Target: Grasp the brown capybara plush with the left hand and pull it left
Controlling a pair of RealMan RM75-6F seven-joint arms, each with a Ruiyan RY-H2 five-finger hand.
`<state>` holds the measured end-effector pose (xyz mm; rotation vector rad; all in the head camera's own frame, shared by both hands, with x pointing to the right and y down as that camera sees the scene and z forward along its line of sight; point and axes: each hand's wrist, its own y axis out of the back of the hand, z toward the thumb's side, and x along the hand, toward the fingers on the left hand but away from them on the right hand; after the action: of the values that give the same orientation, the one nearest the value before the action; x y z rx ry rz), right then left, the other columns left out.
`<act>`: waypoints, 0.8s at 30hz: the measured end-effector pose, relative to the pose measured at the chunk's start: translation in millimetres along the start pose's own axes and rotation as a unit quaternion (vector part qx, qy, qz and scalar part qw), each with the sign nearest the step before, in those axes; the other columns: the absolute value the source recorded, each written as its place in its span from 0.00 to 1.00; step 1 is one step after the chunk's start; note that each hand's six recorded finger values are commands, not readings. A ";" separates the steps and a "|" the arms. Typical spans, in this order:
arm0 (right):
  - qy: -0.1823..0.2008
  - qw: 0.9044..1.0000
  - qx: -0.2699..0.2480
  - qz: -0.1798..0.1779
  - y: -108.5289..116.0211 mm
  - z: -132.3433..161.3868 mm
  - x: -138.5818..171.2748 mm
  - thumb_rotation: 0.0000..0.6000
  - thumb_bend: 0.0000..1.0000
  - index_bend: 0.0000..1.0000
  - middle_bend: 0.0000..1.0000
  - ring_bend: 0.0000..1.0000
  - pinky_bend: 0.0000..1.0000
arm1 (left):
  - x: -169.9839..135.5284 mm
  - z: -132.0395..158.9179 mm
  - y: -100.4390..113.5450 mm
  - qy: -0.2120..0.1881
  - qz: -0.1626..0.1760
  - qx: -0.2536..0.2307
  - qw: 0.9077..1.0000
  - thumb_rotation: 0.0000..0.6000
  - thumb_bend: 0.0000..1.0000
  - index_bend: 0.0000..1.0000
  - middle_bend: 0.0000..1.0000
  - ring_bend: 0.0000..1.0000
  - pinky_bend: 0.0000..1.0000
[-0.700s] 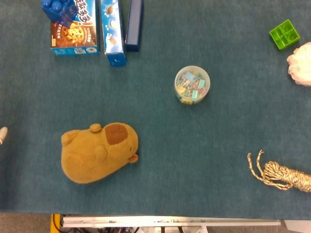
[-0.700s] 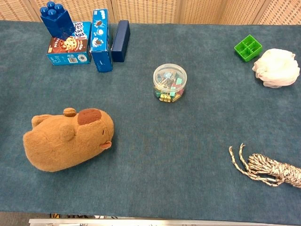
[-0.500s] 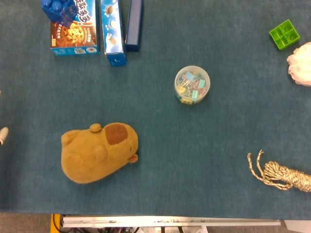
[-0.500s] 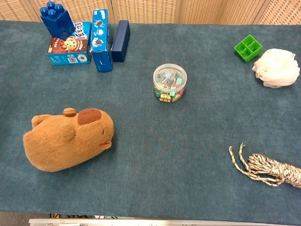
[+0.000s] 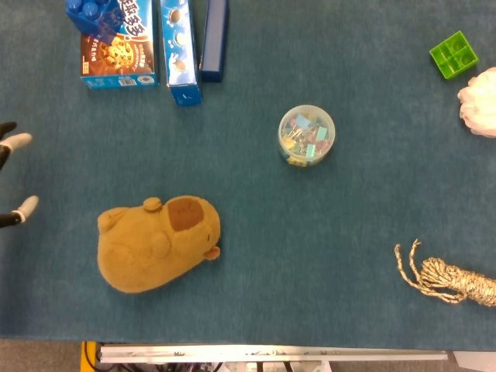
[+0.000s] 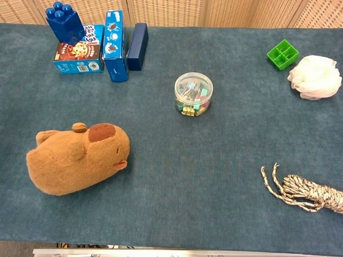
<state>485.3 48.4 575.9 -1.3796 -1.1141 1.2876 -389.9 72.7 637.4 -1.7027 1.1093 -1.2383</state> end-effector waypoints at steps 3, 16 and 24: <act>0.000 1.000 -0.001 0.001 0.8 0.8 0.4 1.00 0.25 0.32 0.39 0.28 0.23 | 9.0 5.2 -3.4 -0.017 -0.021 -0.012 1.000 0.94 0.13 0.18 0.14 0.09 0.00; -0.005 1.000 -0.001 -0.002 5.1 -1.6 5.4 1.00 0.25 0.32 0.39 0.28 0.23 | 37.8 45.8 -26.7 -0.094 -0.108 -0.041 0.989 0.09 0.04 0.13 0.11 0.08 0.00; -0.009 1.000 0.000 0.001 3.2 -4.7 7.1 1.00 0.25 0.32 0.39 0.28 0.23 | 40.0 59.6 -37.1 -0.106 -0.132 -0.042 0.985 0.00 0.03 0.11 0.11 0.08 0.00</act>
<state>490.4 54.7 571.7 -1.3720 -1.1263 1.3033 -318.1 52.9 668.7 -2.0439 0.8382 -1.1467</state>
